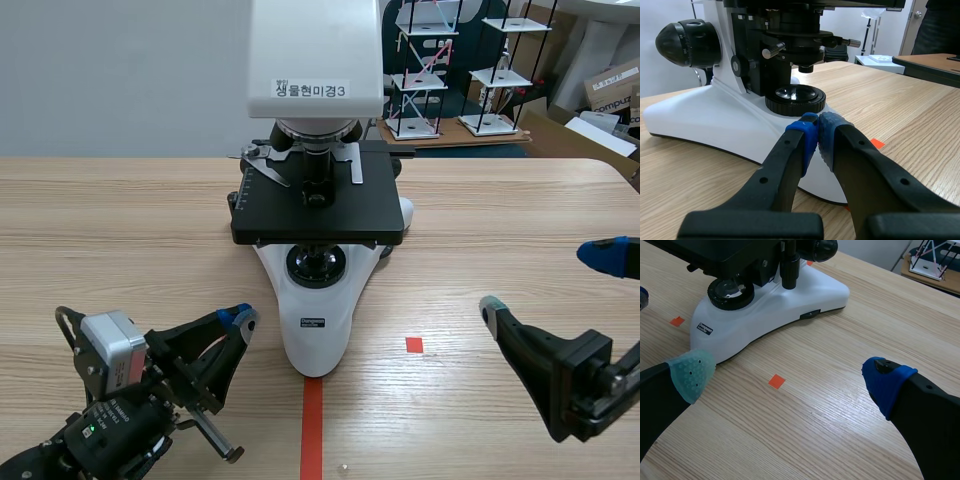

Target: Return to the home posture

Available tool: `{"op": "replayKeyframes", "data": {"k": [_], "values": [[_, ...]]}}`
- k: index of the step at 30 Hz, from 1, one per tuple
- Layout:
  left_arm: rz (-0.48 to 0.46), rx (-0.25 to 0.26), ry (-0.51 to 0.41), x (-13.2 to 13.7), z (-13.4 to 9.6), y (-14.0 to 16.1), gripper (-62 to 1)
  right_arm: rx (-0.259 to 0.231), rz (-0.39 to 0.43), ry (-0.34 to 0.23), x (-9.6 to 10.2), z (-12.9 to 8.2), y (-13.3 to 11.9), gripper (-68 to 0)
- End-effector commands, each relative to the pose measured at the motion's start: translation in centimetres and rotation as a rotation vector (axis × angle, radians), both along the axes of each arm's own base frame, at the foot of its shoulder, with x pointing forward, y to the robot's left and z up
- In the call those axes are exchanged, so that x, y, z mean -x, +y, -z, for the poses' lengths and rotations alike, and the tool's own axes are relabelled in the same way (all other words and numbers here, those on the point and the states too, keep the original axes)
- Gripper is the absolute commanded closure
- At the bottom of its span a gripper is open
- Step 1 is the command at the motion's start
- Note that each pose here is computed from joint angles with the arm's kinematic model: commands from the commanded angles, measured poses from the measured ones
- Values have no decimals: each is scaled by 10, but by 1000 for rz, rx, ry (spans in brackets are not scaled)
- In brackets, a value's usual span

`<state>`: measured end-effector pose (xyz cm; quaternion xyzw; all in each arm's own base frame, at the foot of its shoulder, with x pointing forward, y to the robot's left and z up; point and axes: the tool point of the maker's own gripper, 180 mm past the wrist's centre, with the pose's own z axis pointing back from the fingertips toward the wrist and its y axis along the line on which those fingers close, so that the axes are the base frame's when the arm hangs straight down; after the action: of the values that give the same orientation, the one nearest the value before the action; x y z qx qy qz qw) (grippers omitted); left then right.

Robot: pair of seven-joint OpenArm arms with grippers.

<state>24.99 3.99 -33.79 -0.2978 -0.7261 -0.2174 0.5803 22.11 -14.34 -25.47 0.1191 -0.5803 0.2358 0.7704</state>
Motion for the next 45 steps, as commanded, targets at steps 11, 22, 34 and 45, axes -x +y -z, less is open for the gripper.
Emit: {"op": "replayKeyframes", "data": {"k": [11, 22, 34, 45], "values": [[-4, 23, -23, -2, -7, 0, -40, 4, -4, -24, -3, -8, -1, -655], [-4, 23, -23, -2, -7, 0, -40, 4, -4, -24, -3, -8, -1, -655], [-4, 23, -23, -2, -7, 0, -40, 4, -4, -24, -3, -8, -1, -655], [-2, 6, -14, 2, -4, 5, -58, 4, -4, -24, -3, -8, -1, -655]]}}
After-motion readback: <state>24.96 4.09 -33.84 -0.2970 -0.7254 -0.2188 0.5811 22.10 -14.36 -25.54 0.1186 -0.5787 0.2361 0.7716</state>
